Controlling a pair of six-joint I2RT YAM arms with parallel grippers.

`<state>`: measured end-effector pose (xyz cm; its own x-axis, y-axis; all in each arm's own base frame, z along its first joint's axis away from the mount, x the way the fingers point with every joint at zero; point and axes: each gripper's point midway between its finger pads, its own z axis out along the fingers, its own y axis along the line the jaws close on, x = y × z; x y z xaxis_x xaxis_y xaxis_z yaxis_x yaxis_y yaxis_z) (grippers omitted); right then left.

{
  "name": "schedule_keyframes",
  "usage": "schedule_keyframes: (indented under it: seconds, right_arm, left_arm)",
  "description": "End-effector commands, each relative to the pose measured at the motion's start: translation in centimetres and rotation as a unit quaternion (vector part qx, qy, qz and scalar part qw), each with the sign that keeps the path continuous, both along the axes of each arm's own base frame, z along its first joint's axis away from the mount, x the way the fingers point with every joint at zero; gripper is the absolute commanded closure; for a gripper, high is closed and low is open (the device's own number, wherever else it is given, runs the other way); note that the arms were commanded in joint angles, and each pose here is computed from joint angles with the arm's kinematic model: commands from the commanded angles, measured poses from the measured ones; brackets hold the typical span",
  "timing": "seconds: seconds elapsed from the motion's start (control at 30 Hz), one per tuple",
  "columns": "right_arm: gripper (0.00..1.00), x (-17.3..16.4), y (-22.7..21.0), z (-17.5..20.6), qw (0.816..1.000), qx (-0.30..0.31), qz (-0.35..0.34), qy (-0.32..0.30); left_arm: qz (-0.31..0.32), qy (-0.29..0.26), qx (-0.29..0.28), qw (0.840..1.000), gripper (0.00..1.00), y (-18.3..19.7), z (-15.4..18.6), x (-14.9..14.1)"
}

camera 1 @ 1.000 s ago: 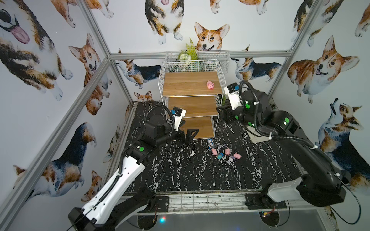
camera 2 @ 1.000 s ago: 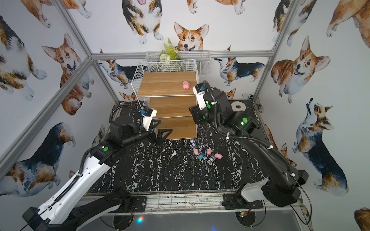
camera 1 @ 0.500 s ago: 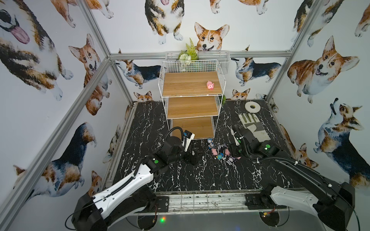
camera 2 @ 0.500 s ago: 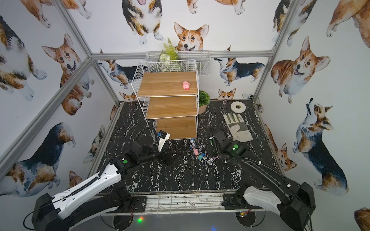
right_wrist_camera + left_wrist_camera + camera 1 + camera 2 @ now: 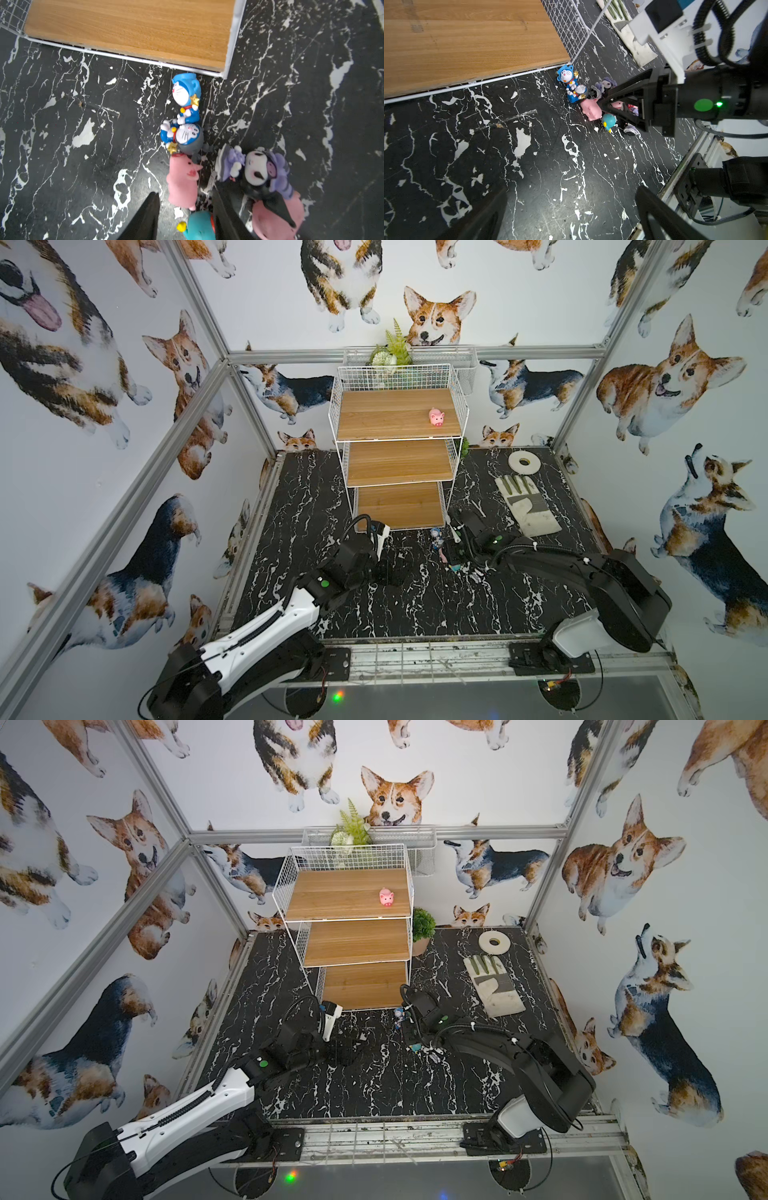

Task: Organize plastic toys on shelves
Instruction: Move the plastic toy to the center of the board.

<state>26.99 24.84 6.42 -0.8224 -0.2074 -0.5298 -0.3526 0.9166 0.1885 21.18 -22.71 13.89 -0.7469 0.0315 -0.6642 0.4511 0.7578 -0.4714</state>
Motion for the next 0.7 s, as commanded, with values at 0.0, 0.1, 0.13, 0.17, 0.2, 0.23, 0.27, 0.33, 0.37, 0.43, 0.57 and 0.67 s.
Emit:
schedule_keyframes:
  seconds: [0.0,0.1,0.13,0.17,0.2,0.23,0.27,0.33,0.37,0.43,0.57,0.67]
  right_arm:
    - [0.55,0.4,0.8,-0.6,1.000,0.014,0.005,-0.004]
    - [0.56,-0.1,0.3,-1.7,1.000,0.011,0.002,0.001]
    - [0.56,-0.2,0.1,-2.1,1.000,0.009,0.000,0.003]
    - [0.56,-0.3,0.0,-2.5,1.000,0.005,0.001,0.005]
    - [0.56,-0.3,0.0,-2.7,1.000,0.002,0.003,0.005]
    - [0.57,-0.4,0.1,-2.9,1.000,-0.006,0.007,0.004]
    - [0.58,-0.5,0.3,-3.0,1.000,-0.011,0.017,0.002]
    - [0.58,-0.6,0.8,-3.0,0.999,-0.018,0.031,-0.007]
    - [0.58,-0.5,1.0,-3.0,0.999,-0.023,0.037,-0.012]
    - [0.59,-0.4,1.2,-3.0,0.998,-0.033,0.046,-0.024]
    - [0.67,-0.1,1.4,-3.1,0.993,-0.083,0.072,-0.053]
    - [0.69,-0.2,1.8,-3.0,0.985,-0.119,0.097,-0.078]
  left_arm:
    - [0.013,-0.006,-0.010,1.000,0.00,0.1,0.6,0.4]
    - [0.008,-0.005,-0.019,1.000,0.00,-0.2,0.9,0.5]
    - [0.008,-0.005,-0.021,1.000,0.00,-0.3,1.0,0.6]
    - [0.008,-0.004,-0.023,1.000,0.00,-0.3,1.1,0.6]
    - [0.009,-0.003,-0.024,1.000,0.00,-0.3,1.2,0.7]
    - [0.009,-0.002,-0.028,1.000,0.00,-0.4,1.3,0.7]
    - [0.010,-0.001,-0.031,0.999,0.00,-0.4,1.4,0.8]
    - [0.010,0.000,-0.036,0.999,0.00,-0.4,1.6,0.9]
    - [0.011,-0.001,-0.038,0.999,0.00,-0.4,1.7,0.9]
    - [0.014,-0.003,-0.040,0.999,0.00,-0.1,1.9,0.9]
    - [0.027,-0.008,-0.038,0.999,0.00,0.6,2.2,1.1]
    - [0.049,-0.012,-0.029,0.998,0.00,1.6,2.3,1.2]
